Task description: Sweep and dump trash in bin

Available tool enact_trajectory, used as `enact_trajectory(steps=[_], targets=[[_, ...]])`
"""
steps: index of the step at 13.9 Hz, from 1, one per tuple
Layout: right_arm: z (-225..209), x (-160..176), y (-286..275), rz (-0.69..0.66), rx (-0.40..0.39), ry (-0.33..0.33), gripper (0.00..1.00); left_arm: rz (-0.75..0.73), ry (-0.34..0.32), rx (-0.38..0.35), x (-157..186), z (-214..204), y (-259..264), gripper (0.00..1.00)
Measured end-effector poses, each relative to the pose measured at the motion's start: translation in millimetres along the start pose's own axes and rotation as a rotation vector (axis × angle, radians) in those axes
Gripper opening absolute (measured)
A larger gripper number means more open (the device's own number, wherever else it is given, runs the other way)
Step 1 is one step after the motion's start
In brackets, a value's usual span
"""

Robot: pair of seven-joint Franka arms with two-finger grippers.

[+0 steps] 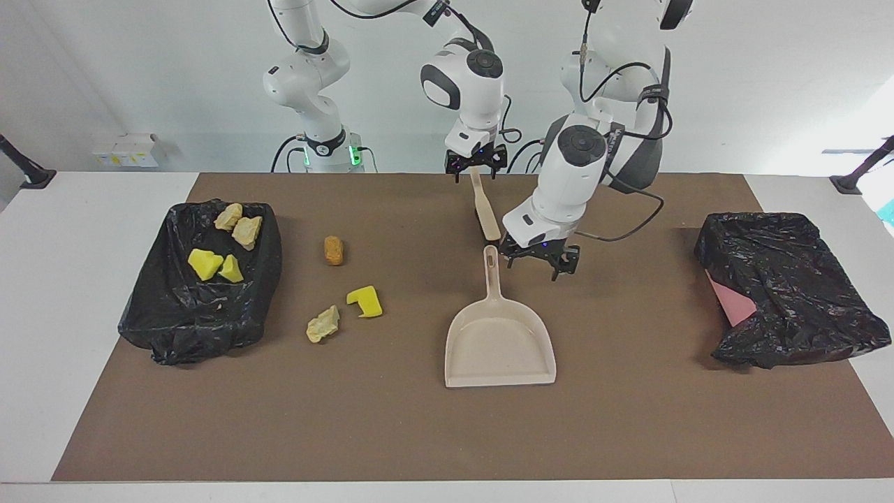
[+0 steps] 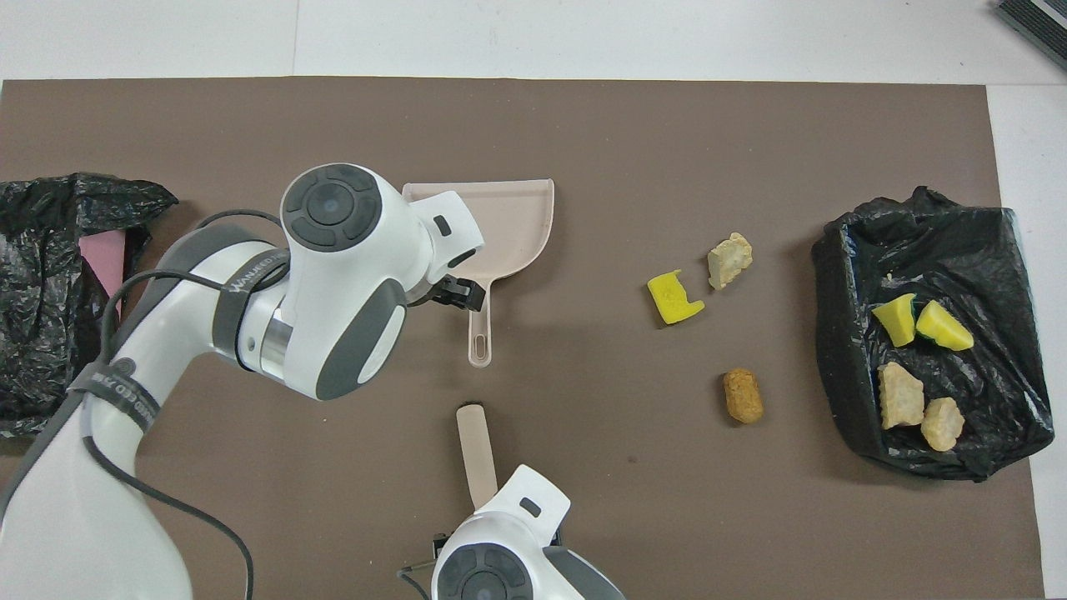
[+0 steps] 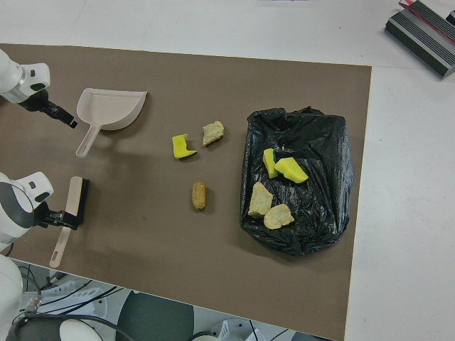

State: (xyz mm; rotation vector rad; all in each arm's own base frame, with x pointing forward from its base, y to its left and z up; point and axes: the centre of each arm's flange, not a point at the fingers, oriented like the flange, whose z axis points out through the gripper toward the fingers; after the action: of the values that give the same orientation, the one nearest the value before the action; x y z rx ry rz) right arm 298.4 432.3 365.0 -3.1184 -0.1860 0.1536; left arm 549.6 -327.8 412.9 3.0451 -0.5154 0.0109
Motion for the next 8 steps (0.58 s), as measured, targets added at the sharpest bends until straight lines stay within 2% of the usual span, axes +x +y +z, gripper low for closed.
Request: enact_trajectory(steps=[2, 4, 8], targets=[[7, -5, 0, -0.003, -0.005, -0.01, 1.0, -0.034, -0.002, -0.001, -3, 8, 21, 1.0], [14, -15, -6, 0.001, 0.022, -0.023, 1.0, -0.062, -0.009, -0.001, -4, 18, 34, 1.0], [23, -26, -10, -0.007, 0.029, -0.034, 1.0, -0.108, -0.024, 0.002, -1, 41, 33, 1.0]])
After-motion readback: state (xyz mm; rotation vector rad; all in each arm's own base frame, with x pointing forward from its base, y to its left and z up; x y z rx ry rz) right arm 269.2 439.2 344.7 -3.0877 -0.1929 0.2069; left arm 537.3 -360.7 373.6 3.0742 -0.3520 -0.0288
